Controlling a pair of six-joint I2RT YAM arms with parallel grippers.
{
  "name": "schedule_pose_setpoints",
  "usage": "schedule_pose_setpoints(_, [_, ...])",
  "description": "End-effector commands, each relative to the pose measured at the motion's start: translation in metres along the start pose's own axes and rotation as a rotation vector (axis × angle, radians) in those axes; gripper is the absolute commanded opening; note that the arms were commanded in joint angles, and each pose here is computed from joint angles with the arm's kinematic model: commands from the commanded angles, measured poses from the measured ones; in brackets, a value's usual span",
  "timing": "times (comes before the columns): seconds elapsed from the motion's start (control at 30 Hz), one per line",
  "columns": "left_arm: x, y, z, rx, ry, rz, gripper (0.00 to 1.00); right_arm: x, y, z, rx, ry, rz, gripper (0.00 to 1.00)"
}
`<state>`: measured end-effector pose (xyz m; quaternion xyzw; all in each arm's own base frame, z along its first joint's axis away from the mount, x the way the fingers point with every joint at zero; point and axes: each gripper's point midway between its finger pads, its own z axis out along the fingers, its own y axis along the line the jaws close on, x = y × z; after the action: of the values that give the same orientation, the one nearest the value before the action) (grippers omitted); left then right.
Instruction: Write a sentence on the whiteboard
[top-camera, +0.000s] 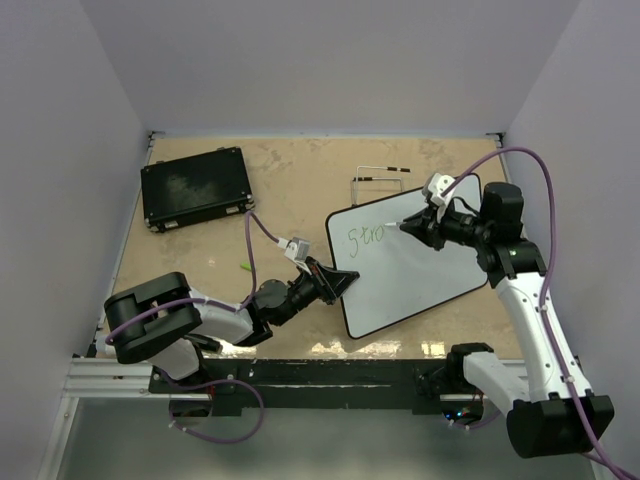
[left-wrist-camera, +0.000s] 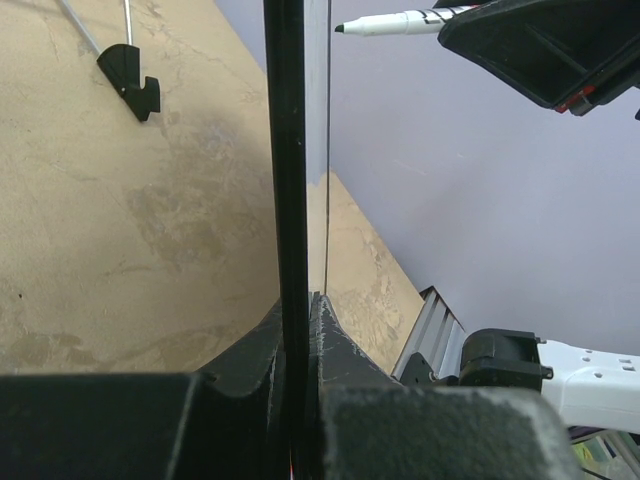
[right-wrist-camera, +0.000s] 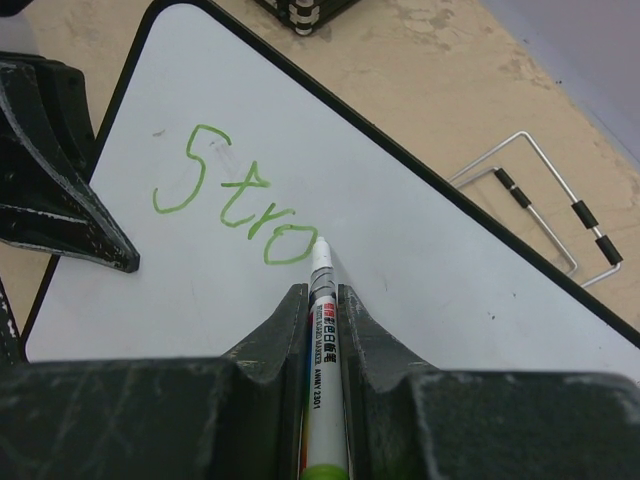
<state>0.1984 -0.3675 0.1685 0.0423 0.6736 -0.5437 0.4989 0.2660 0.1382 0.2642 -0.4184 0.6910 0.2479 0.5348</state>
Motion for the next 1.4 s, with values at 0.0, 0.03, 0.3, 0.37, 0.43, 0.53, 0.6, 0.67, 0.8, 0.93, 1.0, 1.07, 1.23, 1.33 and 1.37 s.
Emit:
schedule_pose_setpoints(0.0, [0.01, 0.004, -0.004, 0.026, 0.035, 0.089, 0.0, -0.007, -0.011, 0.002, 0.033, -0.014, -0.009, 0.0])
schedule_pose_setpoints(0.03, [0.01, 0.003, -0.004, 0.03, 0.034, 0.09, 0.0, -0.007, -0.012, 0.002, 0.033, -0.014, -0.007, 0.0])
schedule_pose_setpoints(0.3, [0.011, 0.003, -0.004, 0.028, 0.037, 0.092, 0.0, 0.0, -0.012, 0.006, 0.021, -0.003, 0.005, 0.0])
schedule_pose_setpoints(0.37, [0.01, 0.003, -0.003, 0.027, 0.033, 0.091, 0.0, 0.004, -0.009, 0.005, 0.011, 0.009, 0.007, 0.0])
schedule_pose_setpoints(0.43, [0.01, 0.003, -0.004, 0.028, 0.034, 0.091, 0.0, 0.006, -0.007, 0.005, 0.003, 0.018, -0.005, 0.0])
schedule_pose_setpoints(0.53, [0.009, 0.004, -0.004, 0.023, 0.032, 0.09, 0.0, 0.015, -0.002, 0.004, -0.016, 0.045, -0.003, 0.0])
schedule_pose_setpoints(0.6, [0.009, 0.004, -0.004, 0.024, 0.033, 0.092, 0.0, 0.02, 0.002, 0.002, -0.027, 0.06, -0.006, 0.0])
schedule_pose_setpoints(0.67, [0.009, 0.005, -0.004, 0.023, 0.032, 0.092, 0.0, 0.025, 0.006, 0.001, -0.038, 0.075, 0.001, 0.0])
schedule_pose_setpoints(0.8, [0.01, 0.005, -0.004, 0.022, 0.033, 0.091, 0.0, 0.033, 0.012, -0.001, -0.057, 0.091, 0.0, 0.0])
schedule_pose_setpoints(0.93, [0.01, 0.004, -0.002, 0.028, 0.034, 0.088, 0.0, 0.021, 0.007, 0.0, -0.039, 0.061, -0.006, 0.0])
schedule_pose_setpoints(1.0, [0.011, 0.003, -0.002, 0.029, 0.035, 0.088, 0.0, 0.014, 0.003, 0.0, -0.025, 0.044, 0.001, 0.0])
schedule_pose_setpoints(1.07, [0.01, 0.003, -0.002, 0.029, 0.035, 0.088, 0.0, 0.003, -0.003, 0.001, -0.002, 0.018, -0.017, 0.0])
schedule_pose_setpoints(1.23, [0.01, 0.003, -0.002, 0.027, 0.036, 0.092, 0.0, -0.01, -0.017, 0.003, 0.046, -0.01, -0.019, 0.0])
schedule_pose_setpoints(1.33, [0.01, 0.003, -0.002, 0.027, 0.036, 0.09, 0.0, -0.012, -0.024, 0.003, 0.075, -0.011, -0.016, 0.0])
schedule_pose_setpoints(1.37, [0.01, 0.003, -0.002, 0.027, 0.038, 0.09, 0.0, -0.012, -0.026, 0.002, 0.09, -0.011, -0.016, 0.0])
